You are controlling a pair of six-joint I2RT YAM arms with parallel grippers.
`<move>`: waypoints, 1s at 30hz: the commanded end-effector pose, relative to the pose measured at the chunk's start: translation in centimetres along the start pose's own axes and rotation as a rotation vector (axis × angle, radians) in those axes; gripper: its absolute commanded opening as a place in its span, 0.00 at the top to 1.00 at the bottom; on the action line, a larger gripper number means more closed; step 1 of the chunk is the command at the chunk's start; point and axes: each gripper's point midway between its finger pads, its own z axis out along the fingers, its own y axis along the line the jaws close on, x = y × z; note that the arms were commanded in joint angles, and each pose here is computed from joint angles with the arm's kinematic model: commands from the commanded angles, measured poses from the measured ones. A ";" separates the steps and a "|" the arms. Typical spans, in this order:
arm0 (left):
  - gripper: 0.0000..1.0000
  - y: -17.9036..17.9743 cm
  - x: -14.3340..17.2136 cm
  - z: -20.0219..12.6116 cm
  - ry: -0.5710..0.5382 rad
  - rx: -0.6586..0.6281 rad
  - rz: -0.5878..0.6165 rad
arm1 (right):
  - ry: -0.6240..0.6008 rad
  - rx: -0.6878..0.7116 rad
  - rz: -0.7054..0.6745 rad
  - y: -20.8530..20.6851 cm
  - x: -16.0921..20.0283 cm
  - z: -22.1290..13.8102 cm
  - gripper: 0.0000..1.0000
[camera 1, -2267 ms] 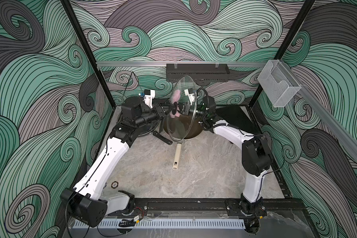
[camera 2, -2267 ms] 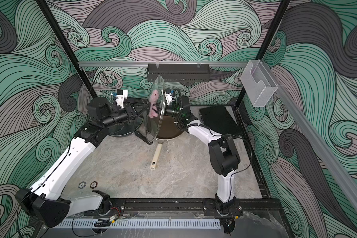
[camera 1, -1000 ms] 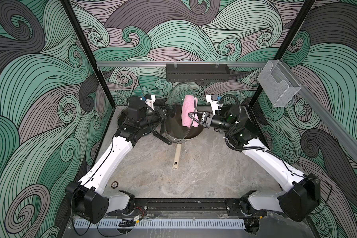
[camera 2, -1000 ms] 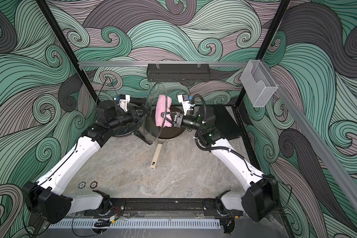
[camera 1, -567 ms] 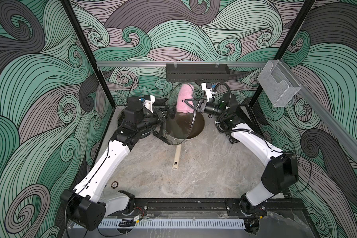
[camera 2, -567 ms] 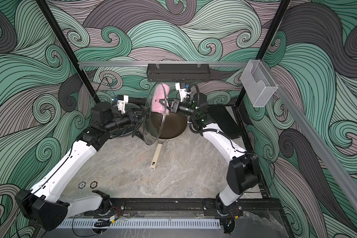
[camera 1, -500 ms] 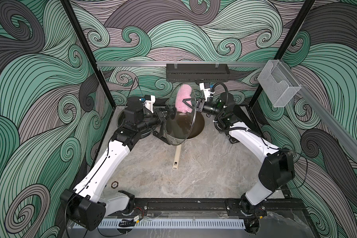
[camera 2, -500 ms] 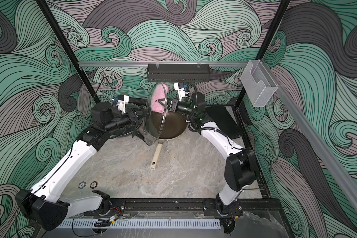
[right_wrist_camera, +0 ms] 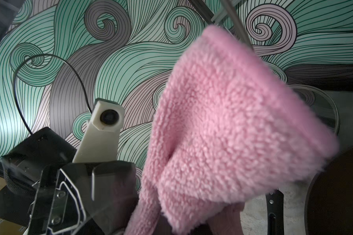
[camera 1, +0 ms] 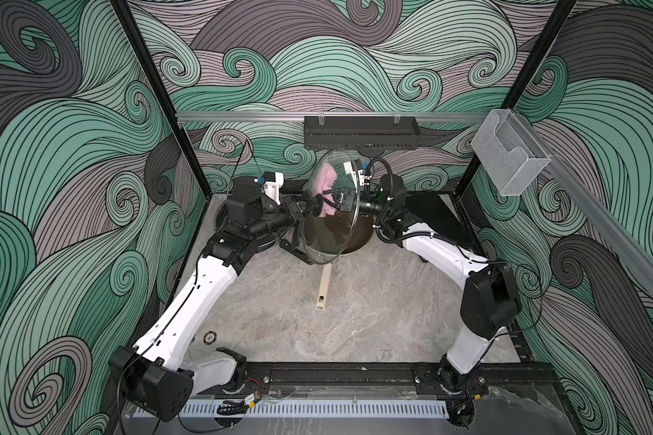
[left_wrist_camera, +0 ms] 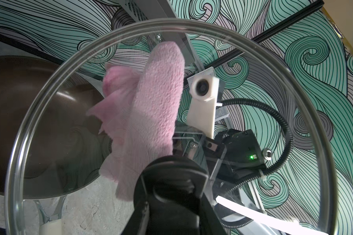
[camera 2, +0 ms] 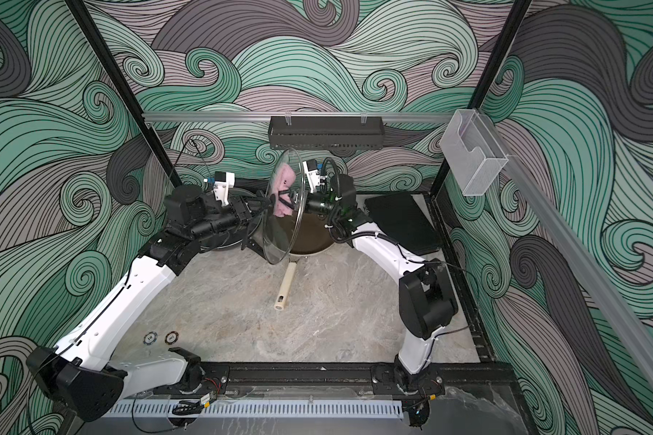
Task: Wipe the pot lid with a cloth
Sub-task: Wipe the pot lid.
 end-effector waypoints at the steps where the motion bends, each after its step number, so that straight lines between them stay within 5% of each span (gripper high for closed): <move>1: 1.00 -8.9 -4.1 -2.9 -0.155 0.230 0.176 | 0.021 -0.045 -0.021 2.1 1.6 -0.4 1.00; 21: 1.00 -6.0 -3.4 -1.8 -0.140 0.156 0.146 | -0.178 -0.003 -0.198 10.5 -1.5 -10.1 1.00; 30: 1.00 -7.2 -2.9 -2.0 -0.108 0.204 0.135 | -0.174 -0.026 -0.202 8.5 -4.9 -7.3 1.00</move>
